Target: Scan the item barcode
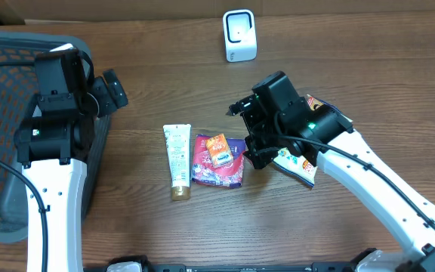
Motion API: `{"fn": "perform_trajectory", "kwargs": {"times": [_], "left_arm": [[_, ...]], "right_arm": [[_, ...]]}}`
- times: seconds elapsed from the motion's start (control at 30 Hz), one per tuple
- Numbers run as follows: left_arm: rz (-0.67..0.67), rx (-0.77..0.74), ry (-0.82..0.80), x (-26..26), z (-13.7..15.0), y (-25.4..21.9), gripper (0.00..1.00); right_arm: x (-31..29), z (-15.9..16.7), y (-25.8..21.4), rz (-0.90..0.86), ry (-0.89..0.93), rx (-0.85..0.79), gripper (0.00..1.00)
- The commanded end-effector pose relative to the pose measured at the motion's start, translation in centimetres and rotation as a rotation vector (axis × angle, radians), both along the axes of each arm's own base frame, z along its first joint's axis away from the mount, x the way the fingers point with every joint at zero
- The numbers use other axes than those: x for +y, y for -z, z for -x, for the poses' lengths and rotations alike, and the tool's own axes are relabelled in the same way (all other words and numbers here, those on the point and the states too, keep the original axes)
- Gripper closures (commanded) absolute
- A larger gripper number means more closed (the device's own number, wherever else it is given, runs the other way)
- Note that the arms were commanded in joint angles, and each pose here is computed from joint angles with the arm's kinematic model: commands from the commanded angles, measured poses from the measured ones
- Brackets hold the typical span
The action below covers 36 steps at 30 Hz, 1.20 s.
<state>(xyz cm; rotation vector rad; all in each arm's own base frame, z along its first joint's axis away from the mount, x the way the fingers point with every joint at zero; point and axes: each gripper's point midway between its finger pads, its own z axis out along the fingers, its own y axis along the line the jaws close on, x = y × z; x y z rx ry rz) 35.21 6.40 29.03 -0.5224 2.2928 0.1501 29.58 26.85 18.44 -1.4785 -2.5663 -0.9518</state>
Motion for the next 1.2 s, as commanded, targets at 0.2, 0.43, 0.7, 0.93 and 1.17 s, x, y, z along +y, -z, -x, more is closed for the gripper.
{"fn": "perform_trajectory", "kwargs": {"times": [0.2,0.43,0.7,0.93,1.17], "left_arm": [[0.026,-0.037,0.011,-0.4,-0.2,-1.1,0.0],[0.025,-0.033,0.013,-0.5,-0.1,-1.0,0.0],[0.025,-0.033,0.013,-0.5,-0.1,-1.0,0.0],[0.026,-0.025,0.013,-0.5,0.0,-0.9,0.0],[0.026,-0.021,0.014,-0.5,0.1,-0.8,0.0]], "right_arm": [[0.7,-1.4,8.1,0.252,-0.03,0.195,0.01],[2.1,-2.6,7.3,0.27,-0.023,0.186,0.01],[2.5,-1.9,8.2,0.278,-0.017,0.226,0.01],[3.8,-0.8,10.4,0.283,-0.042,0.286,0.01],[4.2,-0.5,10.7,0.267,-0.05,0.31,0.01]]}}
